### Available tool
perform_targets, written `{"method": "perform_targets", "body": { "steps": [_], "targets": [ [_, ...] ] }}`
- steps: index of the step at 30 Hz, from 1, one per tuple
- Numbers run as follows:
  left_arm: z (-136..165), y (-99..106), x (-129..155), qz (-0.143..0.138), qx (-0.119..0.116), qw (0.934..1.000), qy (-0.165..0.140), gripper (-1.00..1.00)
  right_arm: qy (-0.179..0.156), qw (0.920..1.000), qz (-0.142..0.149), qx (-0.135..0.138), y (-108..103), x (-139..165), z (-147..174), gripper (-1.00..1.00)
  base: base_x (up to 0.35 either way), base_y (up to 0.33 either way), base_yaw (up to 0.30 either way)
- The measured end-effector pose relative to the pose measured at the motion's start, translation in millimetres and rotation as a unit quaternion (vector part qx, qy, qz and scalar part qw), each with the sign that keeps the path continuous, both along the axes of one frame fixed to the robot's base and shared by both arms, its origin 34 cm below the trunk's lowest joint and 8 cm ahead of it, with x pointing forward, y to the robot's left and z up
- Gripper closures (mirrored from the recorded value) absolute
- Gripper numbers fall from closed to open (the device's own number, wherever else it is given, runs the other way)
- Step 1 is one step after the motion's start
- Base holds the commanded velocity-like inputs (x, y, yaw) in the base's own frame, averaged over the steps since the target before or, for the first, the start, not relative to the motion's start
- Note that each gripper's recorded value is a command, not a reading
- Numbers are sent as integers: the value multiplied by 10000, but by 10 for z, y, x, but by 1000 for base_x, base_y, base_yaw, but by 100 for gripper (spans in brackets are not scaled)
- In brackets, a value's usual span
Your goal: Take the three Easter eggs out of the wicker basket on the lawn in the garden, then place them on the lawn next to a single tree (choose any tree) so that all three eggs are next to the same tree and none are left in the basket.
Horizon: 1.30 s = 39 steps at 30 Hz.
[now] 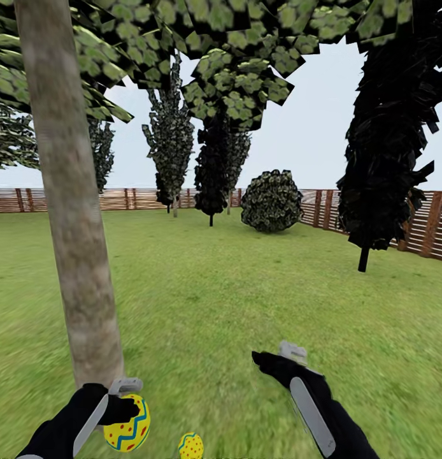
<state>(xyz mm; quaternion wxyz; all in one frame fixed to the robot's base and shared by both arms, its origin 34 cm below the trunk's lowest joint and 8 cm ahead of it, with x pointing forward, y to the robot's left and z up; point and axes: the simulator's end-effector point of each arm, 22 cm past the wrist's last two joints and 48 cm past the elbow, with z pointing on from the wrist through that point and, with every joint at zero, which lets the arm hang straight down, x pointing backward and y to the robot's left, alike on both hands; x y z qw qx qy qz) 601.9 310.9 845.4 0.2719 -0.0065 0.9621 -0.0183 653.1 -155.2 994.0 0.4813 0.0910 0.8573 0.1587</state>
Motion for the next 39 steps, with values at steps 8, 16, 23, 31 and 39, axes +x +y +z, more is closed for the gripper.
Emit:
{"method": "perform_targets", "body": {
  "steps": [8,16,23,31,39],
  "targets": [
    [-56,-6,-13,6,-12,10000,55,100,-561,9981,-184,-180,10,493,957,-100,211,-160,3],
    [-121,-39,-25,3,-30,9999,123,100,-1251,9919,214,-50,488,459,1621,-100,144,-49,0],
    [-179,92,-45,172,219,9994,197,100,-1351,9894,511,-149,775,399,1643,-100,-28,33,0],
    [-457,-181,-204,108,72,9985,523,100,-1316,9897,553,-134,791,410,1597,-100,7,0,0],
    [-699,-133,-276,178,80,9979,610,100,-1221,9909,555,-131,797,456,1439,-100,0,0,0]
  ]
}}
